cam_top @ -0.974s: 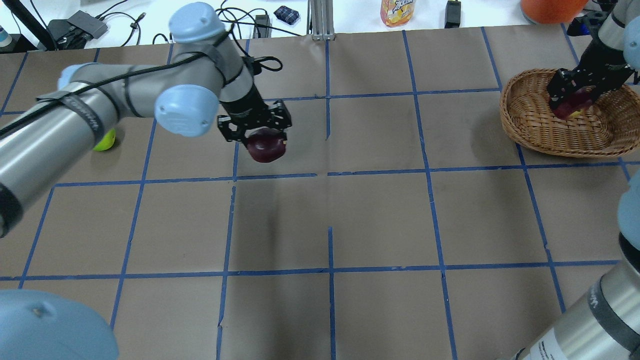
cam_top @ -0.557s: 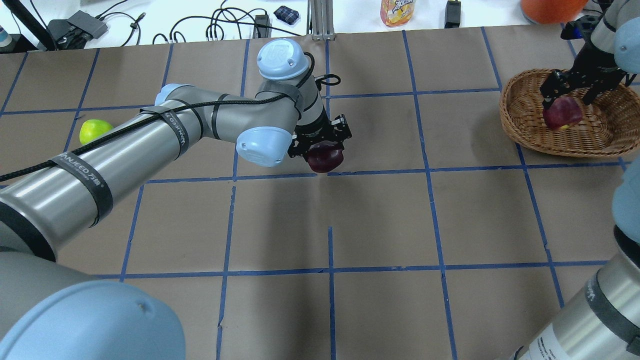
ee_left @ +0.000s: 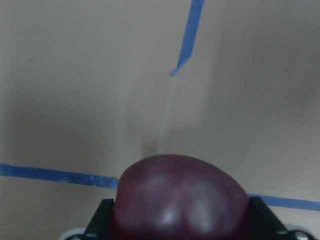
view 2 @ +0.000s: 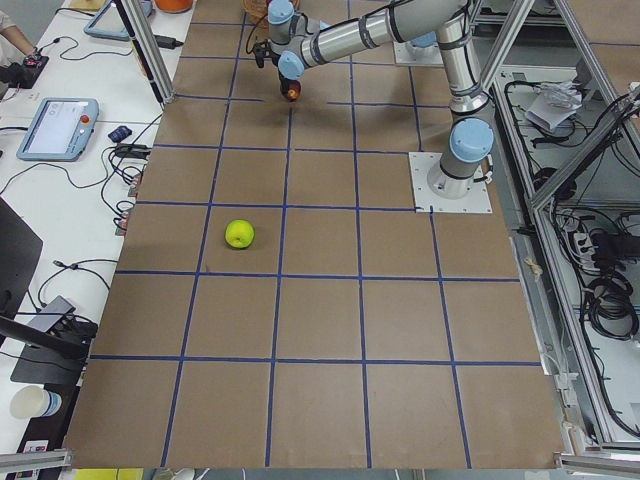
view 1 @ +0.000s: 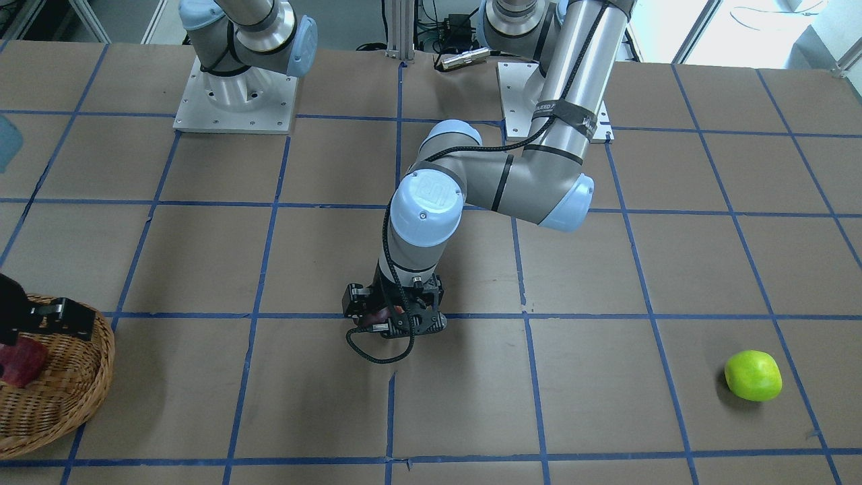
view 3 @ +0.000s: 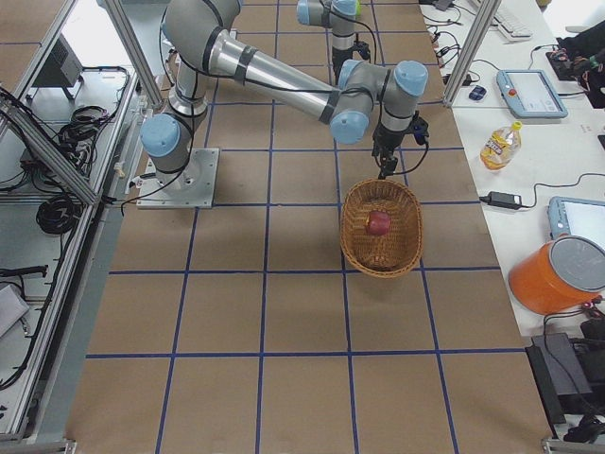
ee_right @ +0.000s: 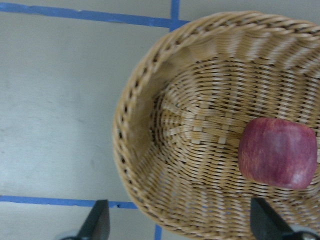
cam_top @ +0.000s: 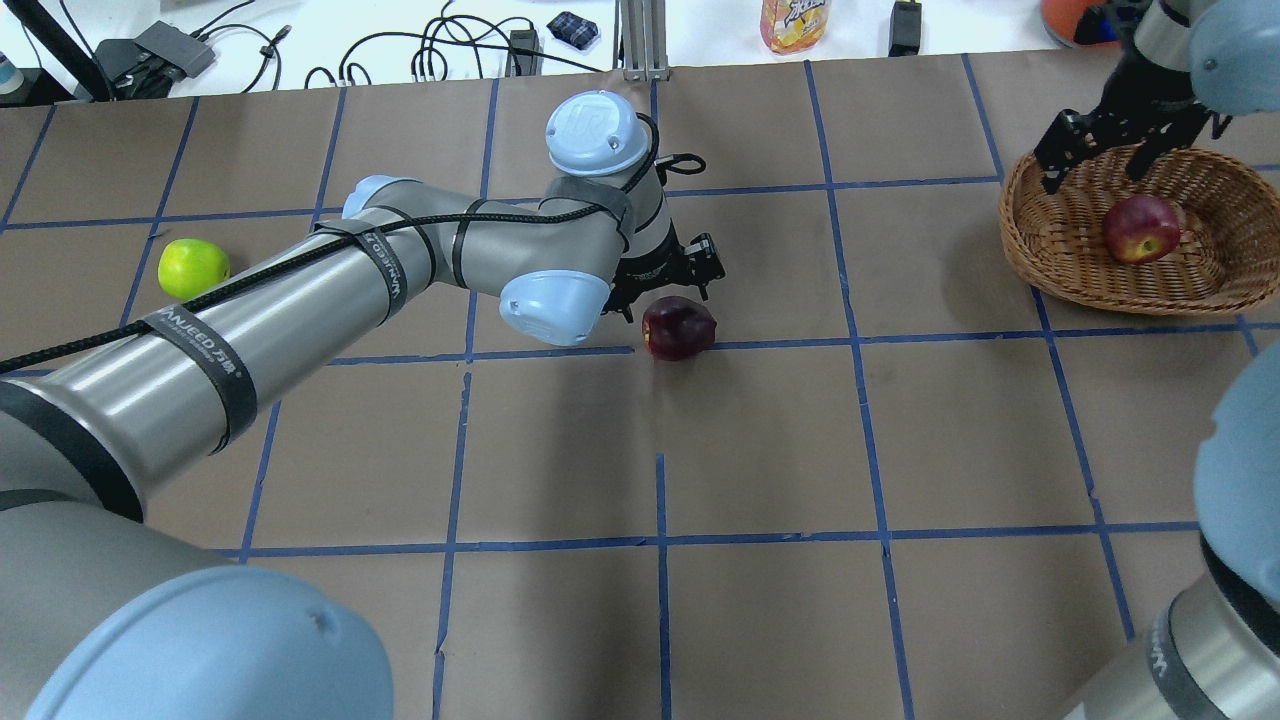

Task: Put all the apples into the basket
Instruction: 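Set the purple apple down mid-table and open the left gripper while the right withdraws, then move the right gripper over the purple apple while the left moves to the green apple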

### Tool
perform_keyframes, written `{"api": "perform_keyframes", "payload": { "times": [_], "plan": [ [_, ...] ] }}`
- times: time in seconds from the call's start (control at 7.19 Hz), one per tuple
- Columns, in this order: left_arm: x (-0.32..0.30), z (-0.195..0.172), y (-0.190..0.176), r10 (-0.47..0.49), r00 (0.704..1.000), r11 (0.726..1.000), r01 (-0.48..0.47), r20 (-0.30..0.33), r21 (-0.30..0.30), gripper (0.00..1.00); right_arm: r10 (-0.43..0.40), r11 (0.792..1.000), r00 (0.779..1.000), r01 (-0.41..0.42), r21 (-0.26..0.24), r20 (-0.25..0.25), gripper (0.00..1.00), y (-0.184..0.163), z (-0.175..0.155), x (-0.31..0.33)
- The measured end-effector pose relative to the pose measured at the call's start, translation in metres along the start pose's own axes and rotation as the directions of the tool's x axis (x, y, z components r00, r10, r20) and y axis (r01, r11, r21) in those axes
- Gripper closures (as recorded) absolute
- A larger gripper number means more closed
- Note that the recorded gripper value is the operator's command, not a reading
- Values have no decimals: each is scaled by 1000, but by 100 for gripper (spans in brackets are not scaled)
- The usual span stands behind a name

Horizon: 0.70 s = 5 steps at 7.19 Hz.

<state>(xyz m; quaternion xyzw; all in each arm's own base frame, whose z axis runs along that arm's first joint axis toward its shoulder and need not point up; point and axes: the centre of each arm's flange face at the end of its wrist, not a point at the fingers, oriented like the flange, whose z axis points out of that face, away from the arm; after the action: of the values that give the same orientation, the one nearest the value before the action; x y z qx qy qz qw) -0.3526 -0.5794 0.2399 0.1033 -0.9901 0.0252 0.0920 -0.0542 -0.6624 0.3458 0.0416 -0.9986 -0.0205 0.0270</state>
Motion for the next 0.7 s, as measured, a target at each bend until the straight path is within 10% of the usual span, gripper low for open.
{"api": "perform_keyframes", "payload": {
  "times": [0.42, 0.7],
  "plan": [
    [-80, -94, -58, 82, 996, 997, -81, 42, -18, 0, 15, 999, 1000, -16, 31, 20, 0, -1, -25, -92],
    [-190, -147, -96, 130, 975, 991, -124, 182, -45, 0, 76, 996, 994, -80, 45, 83, 0, 4, -36, -172]
  ]
}}
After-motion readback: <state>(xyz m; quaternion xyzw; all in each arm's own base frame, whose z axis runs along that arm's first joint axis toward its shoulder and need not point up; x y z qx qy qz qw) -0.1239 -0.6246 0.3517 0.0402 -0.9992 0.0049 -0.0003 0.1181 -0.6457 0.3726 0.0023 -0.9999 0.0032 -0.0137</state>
